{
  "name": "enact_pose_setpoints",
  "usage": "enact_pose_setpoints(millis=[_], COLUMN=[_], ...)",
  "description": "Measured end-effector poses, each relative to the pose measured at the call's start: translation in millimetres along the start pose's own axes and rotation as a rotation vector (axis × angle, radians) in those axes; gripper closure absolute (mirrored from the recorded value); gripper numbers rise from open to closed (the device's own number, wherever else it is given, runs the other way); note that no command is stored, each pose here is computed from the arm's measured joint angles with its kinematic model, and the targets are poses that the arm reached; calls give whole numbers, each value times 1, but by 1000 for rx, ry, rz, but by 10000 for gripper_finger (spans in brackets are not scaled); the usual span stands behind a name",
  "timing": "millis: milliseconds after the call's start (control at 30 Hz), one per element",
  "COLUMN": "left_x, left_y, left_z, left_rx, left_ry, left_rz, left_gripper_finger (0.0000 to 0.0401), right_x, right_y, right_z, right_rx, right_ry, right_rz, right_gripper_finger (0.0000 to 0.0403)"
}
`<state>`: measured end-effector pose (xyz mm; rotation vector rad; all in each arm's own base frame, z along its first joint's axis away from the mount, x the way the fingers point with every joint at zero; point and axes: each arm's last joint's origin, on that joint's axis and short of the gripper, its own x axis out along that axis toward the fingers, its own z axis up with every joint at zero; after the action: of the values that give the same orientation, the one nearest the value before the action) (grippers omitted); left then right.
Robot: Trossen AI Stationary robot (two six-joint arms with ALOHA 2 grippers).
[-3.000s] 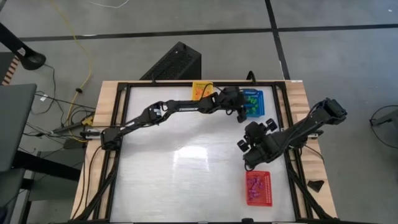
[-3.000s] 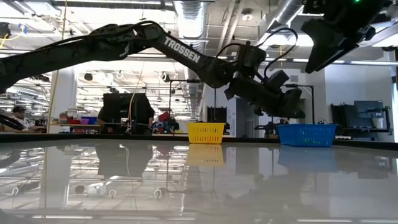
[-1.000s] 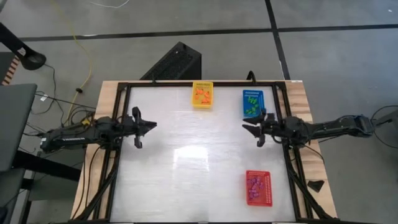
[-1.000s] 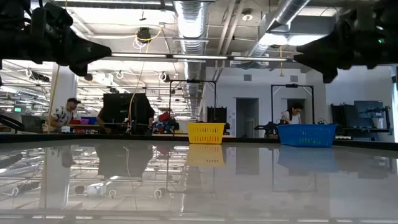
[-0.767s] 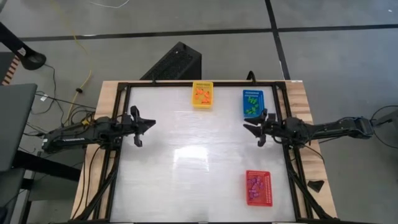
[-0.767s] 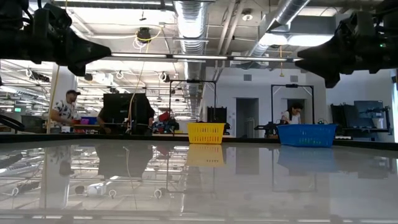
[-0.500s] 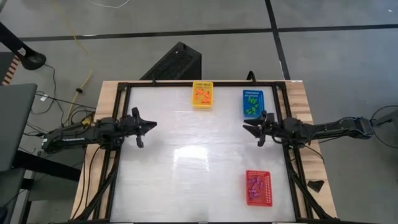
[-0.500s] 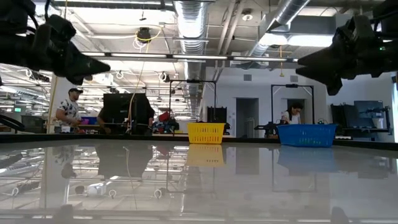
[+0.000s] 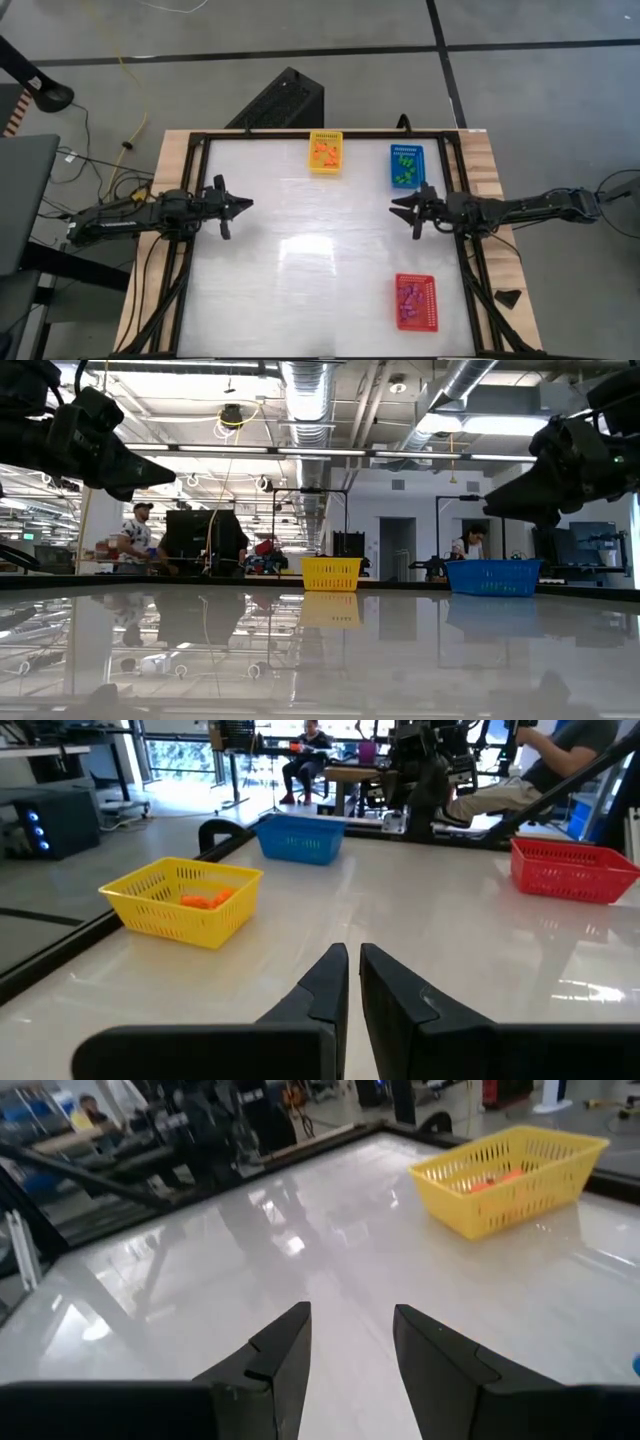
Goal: Sort Halloween decoration
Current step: Return to Home Position
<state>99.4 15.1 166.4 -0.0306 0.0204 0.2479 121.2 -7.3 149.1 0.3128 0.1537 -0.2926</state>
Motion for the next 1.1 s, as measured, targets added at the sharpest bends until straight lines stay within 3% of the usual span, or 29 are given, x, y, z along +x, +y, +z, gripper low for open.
enact_pose_setpoints(millis=[433,1100], left_x=[0,0], left_y=[0,0], left_z=[0,0], left_rx=[0,1], left_ry=[3,3], left_rz=[1,3], left_gripper_finger=[383,383], right_x=[-1,-1], right_y=[-4,-4], right_z=[-11,-12], right_rx=[-34,-36], right_ry=[114,118], right_rz=[-40,-41], right_gripper_finger=[228,228])
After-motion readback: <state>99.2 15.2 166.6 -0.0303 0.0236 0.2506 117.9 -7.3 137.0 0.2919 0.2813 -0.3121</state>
